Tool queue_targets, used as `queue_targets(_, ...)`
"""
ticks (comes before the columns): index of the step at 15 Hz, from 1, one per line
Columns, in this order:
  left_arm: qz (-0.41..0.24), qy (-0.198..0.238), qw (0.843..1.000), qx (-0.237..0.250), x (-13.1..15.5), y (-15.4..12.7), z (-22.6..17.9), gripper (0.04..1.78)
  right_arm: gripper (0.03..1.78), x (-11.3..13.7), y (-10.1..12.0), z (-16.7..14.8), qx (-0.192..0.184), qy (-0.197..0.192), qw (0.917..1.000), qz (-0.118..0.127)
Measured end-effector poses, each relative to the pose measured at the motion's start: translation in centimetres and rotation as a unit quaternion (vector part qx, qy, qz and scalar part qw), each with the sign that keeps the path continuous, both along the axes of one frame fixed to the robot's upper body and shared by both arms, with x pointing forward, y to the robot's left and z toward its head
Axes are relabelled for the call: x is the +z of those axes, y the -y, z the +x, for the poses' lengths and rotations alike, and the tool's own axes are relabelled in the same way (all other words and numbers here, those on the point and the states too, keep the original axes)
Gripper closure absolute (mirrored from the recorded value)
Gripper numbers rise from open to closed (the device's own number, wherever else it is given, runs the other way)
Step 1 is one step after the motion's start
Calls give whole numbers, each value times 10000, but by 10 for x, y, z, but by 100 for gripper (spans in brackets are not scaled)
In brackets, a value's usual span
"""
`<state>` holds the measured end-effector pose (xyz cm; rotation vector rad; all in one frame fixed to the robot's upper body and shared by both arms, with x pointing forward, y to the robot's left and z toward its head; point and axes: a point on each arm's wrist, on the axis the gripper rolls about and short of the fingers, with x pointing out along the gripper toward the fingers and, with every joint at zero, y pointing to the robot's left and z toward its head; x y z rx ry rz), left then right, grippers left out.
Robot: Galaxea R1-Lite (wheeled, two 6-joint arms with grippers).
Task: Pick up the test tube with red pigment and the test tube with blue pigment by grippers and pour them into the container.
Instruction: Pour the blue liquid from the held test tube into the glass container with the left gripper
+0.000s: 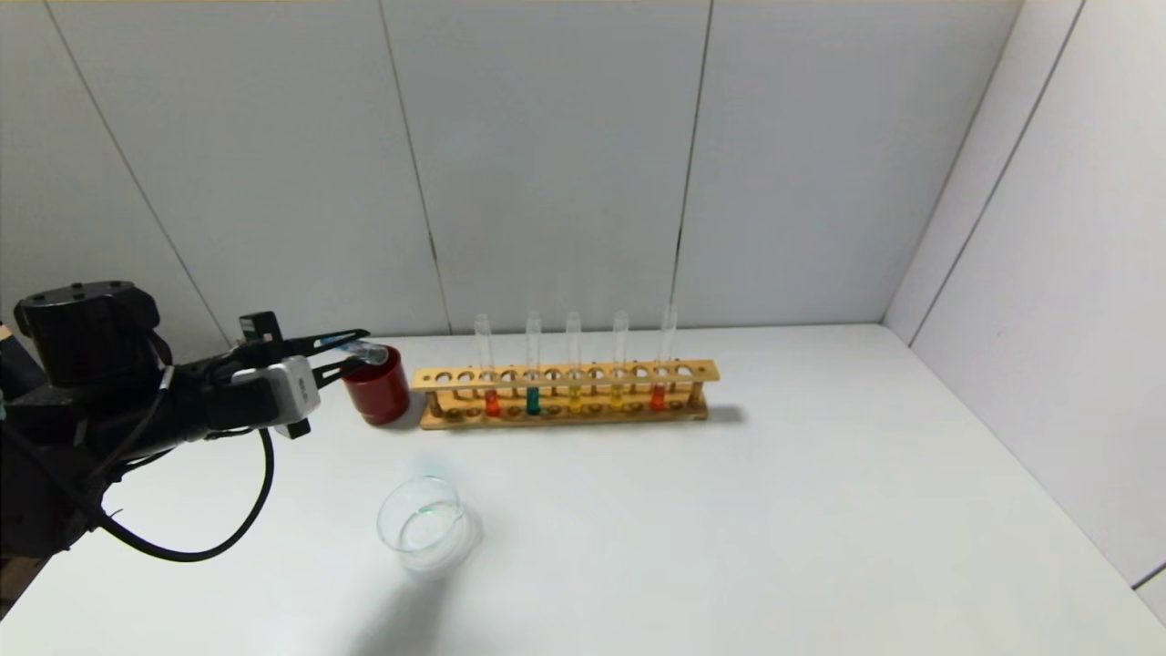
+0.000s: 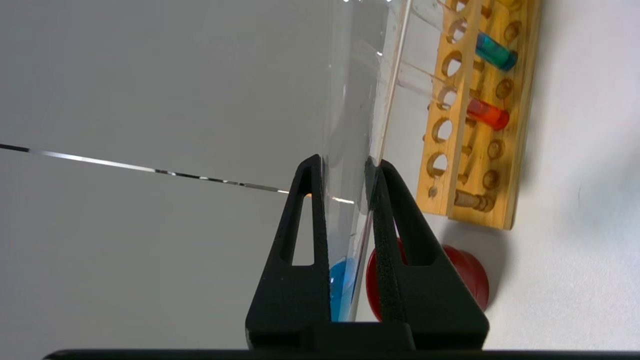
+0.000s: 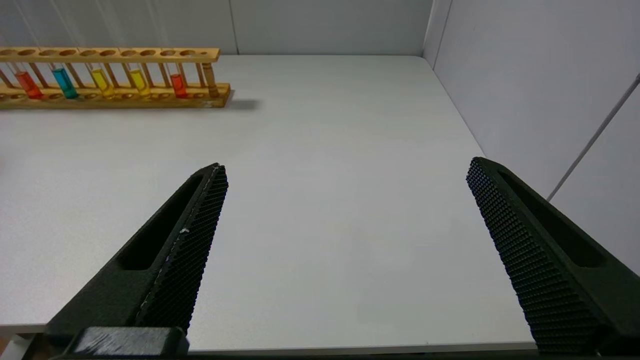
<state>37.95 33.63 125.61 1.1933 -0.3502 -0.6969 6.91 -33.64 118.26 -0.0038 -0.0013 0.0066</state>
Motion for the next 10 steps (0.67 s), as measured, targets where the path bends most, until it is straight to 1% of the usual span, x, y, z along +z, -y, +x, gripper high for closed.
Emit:
queue_targets(5,83,233,9997,-68,-16,-2,-5,152,6,0,0,0,0,0,10000,-2)
queue_targets(10,57,617,9976,-321,-28,-2,2,152,6,0,0,0,-2,0,10000,-2)
